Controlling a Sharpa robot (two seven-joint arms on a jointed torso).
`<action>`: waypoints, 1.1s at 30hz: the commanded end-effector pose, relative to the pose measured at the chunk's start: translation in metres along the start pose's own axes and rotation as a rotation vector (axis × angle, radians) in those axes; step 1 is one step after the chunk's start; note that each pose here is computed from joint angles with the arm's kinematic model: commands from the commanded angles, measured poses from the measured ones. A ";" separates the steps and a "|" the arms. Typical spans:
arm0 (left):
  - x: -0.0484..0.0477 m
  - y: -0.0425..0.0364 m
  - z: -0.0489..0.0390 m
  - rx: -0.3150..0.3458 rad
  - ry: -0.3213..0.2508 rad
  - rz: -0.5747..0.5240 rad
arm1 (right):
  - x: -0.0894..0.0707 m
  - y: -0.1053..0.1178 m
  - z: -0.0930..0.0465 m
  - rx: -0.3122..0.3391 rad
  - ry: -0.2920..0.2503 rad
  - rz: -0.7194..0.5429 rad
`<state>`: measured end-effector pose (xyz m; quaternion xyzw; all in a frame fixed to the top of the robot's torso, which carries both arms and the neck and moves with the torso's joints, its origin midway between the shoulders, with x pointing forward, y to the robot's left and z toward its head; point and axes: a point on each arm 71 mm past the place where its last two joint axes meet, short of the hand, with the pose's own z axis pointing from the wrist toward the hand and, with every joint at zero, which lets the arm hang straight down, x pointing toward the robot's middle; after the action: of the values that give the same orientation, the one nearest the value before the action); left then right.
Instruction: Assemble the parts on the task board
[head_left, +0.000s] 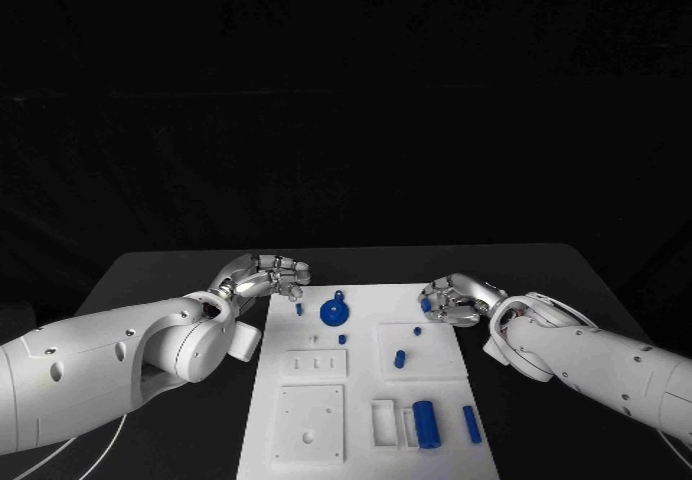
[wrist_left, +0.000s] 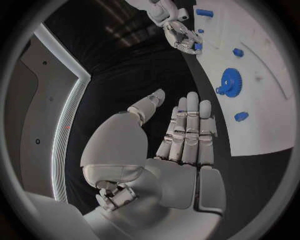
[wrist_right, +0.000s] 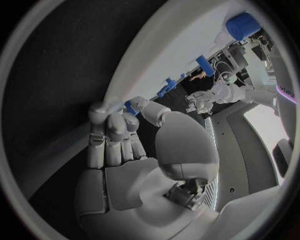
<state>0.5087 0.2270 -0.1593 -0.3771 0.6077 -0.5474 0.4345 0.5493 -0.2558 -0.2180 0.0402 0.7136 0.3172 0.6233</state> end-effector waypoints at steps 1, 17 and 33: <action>0.0029 -0.0013 0.0003 0.007 0.020 -0.002 | 0.004 0.000 0.000 -0.003 0.029 0.002; 0.0028 -0.0012 0.0003 0.006 0.020 -0.001 | 0.003 -0.001 0.000 0.005 0.025 -0.007; 0.0034 -0.0010 0.0005 0.004 0.031 0.010 | 0.002 0.002 0.000 0.016 -0.011 -0.007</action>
<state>0.5087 0.2266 -0.1595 -0.3751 0.6102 -0.5465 0.4340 0.5489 -0.2535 -0.2181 0.0425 0.7124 0.3149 0.6257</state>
